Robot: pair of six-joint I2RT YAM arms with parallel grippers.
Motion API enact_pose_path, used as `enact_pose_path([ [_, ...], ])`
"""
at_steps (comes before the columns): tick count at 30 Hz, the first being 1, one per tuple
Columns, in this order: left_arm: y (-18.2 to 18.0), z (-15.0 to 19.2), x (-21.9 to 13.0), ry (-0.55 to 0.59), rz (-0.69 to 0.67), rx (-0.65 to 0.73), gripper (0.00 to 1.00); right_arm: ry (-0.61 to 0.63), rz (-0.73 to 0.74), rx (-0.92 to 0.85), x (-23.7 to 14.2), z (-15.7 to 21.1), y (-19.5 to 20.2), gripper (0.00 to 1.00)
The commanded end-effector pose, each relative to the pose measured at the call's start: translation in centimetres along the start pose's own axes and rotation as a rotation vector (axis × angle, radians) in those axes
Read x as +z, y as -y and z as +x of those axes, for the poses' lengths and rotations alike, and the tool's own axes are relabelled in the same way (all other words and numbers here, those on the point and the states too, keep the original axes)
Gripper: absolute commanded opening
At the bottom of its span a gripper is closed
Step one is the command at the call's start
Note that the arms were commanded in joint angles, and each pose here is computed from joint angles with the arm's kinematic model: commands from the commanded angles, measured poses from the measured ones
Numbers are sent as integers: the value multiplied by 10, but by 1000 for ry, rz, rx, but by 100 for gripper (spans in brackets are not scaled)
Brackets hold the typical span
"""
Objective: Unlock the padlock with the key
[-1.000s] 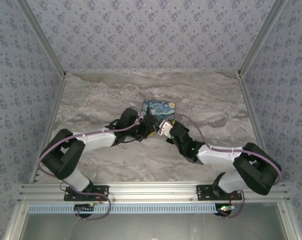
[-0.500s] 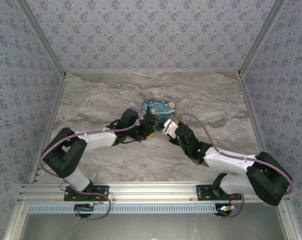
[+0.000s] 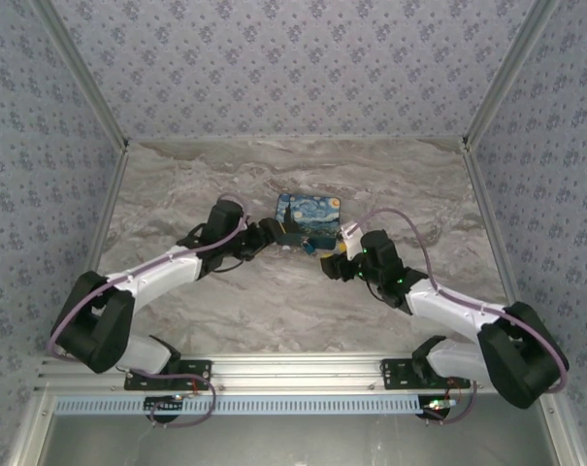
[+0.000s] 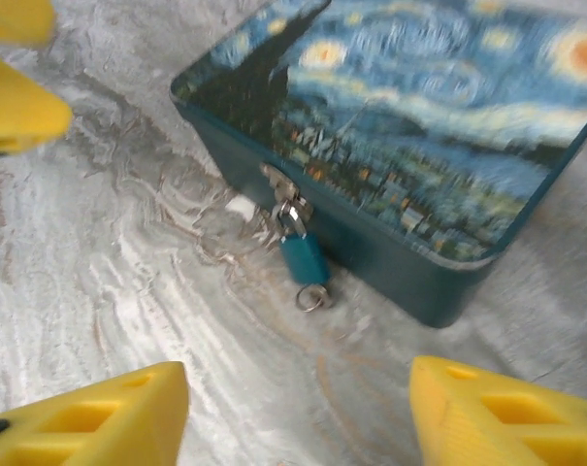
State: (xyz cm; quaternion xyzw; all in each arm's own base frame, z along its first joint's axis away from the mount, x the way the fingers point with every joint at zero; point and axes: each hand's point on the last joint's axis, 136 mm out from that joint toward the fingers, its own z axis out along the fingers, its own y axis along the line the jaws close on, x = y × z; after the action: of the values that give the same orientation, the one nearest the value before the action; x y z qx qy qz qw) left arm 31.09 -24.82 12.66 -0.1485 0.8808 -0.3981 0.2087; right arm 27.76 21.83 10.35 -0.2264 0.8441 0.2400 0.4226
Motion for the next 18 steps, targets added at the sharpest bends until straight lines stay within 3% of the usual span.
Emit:
enact_pose_path([
  [1,-10,-14,-6,17,-39,32,76,-7,-106,150,9,2,-14,68],
  [8,-4,2,7,-15,47,57,76,-7,-100,200,31,6,-8,70],
  [18,-8,27,20,-56,48,73,76,-19,-38,249,60,8,5,67],
])
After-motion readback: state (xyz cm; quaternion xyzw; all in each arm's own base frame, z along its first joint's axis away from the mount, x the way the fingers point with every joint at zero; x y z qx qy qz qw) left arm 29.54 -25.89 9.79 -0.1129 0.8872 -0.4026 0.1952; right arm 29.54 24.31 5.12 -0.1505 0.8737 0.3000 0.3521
